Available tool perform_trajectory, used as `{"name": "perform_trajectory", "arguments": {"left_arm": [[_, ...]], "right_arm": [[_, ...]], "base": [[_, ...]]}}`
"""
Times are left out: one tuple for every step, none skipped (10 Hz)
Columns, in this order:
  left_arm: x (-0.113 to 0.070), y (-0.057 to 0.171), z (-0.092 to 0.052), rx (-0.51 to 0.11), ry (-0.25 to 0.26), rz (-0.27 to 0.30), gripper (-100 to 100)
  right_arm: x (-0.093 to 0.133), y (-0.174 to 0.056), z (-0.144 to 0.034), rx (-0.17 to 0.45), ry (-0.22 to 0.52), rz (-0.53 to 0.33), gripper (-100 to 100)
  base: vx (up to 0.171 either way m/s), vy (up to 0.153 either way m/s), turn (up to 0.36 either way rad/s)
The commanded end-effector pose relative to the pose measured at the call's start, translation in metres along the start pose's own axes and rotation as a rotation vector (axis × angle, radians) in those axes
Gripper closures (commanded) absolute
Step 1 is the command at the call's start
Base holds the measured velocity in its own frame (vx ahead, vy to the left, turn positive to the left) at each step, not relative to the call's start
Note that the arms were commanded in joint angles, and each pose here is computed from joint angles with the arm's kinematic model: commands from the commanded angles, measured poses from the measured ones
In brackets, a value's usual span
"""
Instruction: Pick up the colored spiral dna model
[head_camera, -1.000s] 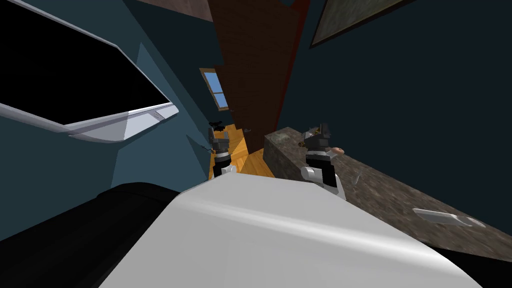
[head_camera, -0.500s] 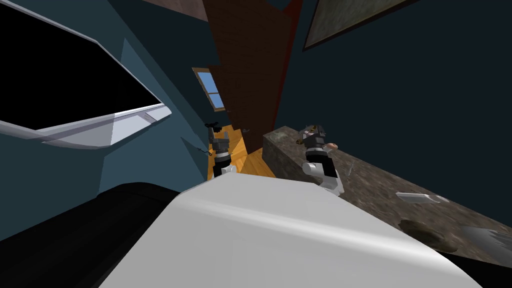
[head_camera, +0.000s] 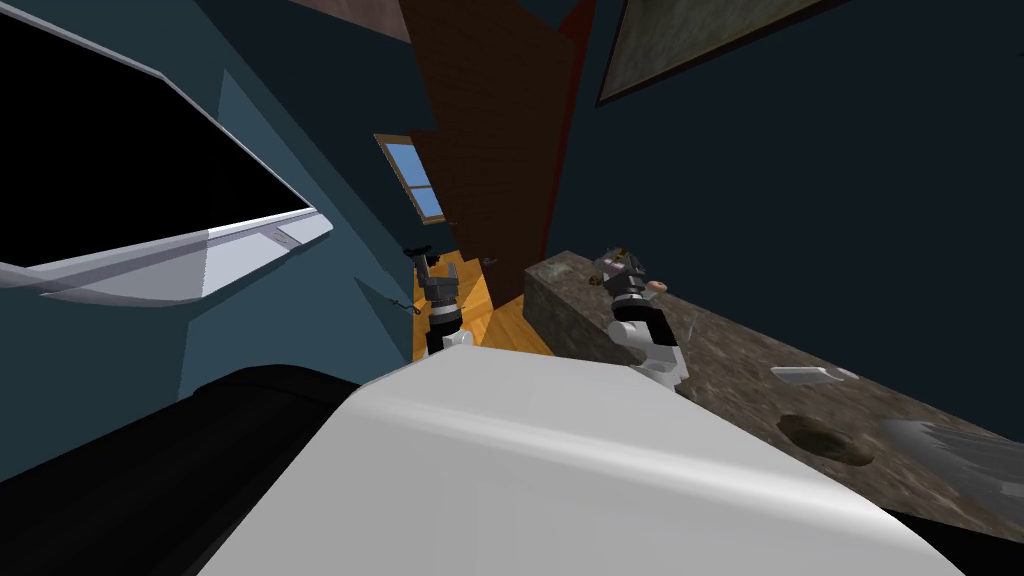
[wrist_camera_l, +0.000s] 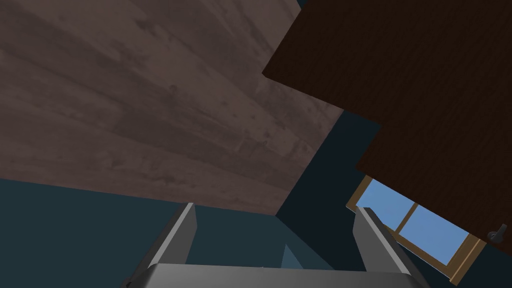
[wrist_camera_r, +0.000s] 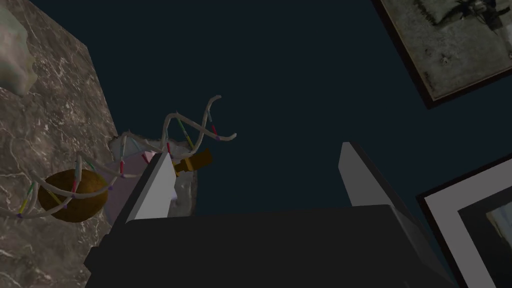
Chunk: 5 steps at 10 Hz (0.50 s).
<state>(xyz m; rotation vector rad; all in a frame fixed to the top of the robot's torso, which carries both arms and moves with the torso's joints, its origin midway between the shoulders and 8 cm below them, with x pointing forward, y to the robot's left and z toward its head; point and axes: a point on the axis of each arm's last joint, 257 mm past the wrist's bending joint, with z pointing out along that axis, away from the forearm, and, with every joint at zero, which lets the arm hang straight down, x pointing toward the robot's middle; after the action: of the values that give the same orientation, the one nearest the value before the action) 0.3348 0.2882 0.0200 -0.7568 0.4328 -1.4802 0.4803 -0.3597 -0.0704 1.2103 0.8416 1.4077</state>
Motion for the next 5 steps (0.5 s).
{"name": "perform_trajectory", "arguments": {"left_arm": [[0.000, 0.000, 0.000, 0.000, 0.000, 0.000, 0], [0.000, 0.000, 0.000, 0.000, 0.000, 0.000, 0], [0.000, 0.000, 0.000, 0.000, 0.000, 0.000, 0], [0.000, 0.000, 0.000, 0.000, 0.000, 0.000, 0], [0.000, 0.000, 0.000, 0.000, 0.000, 0.000, 0]], "right_arm": [[-0.009, -0.014, 0.007, 0.047, -0.021, 0.056, -100], [-0.010, -0.019, 0.007, 0.070, -0.025, 0.056, -100], [-0.020, -0.028, 0.014, 0.100, -0.042, 0.108, -100], [-0.020, -0.034, 0.013, 0.121, -0.046, 0.108, -100], [-0.029, -0.042, 0.020, 0.151, -0.063, 0.162, -100]], "base": [[-0.024, 0.024, -0.120], [-0.019, 0.024, -0.044], [-0.016, 0.026, -0.091], [-0.015, 0.024, -0.052], [-0.016, 0.021, -0.094]]}}
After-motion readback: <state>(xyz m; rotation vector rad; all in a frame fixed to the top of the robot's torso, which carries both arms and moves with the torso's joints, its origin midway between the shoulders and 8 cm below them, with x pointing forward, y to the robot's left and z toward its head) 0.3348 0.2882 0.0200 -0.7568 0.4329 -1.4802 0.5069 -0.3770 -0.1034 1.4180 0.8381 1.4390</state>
